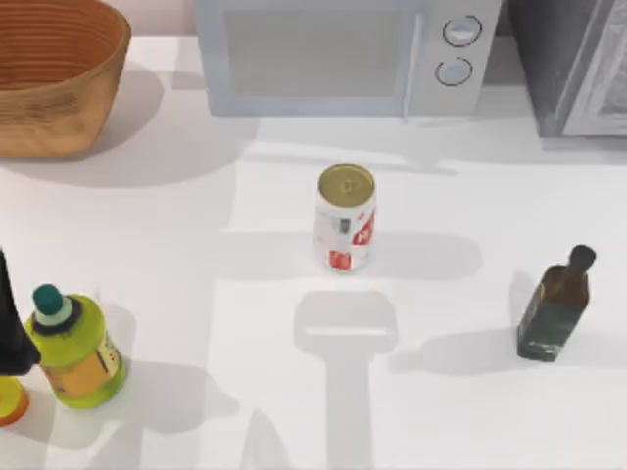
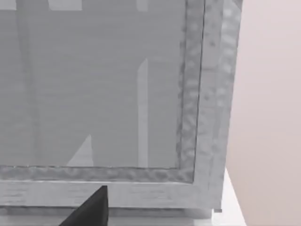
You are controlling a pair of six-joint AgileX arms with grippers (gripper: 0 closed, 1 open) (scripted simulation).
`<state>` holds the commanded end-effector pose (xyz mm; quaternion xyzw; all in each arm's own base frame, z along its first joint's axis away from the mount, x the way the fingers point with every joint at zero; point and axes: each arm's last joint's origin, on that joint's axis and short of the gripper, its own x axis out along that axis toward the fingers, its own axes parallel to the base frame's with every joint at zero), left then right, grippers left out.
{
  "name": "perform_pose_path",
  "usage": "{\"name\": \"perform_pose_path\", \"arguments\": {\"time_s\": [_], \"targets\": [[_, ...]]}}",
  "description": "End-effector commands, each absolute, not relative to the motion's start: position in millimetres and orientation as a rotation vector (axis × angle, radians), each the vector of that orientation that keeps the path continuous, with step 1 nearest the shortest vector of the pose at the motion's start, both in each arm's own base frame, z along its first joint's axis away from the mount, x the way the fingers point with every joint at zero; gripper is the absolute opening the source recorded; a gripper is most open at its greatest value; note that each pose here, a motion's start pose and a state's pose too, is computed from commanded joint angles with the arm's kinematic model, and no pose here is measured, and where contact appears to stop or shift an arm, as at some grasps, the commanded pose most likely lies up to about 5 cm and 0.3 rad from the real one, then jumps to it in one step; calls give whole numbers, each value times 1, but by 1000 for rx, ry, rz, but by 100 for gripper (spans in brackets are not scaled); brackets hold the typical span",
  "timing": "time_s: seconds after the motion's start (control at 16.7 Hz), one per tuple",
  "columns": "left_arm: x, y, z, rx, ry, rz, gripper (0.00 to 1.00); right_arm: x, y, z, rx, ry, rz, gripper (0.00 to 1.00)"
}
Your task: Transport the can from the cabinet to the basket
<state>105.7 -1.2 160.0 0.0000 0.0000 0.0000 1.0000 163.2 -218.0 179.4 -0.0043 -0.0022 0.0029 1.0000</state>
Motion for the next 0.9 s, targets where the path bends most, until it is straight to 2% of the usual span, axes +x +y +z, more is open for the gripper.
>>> {"name": "perform_pose_path", "arguments": {"time_s": [0.24, 0.48, 0.9], "targets": [[106, -1, 160, 0, 0, 0, 100, 179, -251, 229, -13, -5, 6, 100], [106, -1, 160, 0, 0, 0, 100, 189, -272, 306, 3, 5, 3, 100], [106, -1, 160, 0, 0, 0, 100, 174, -242, 451, 25, 16, 2, 100]]}}
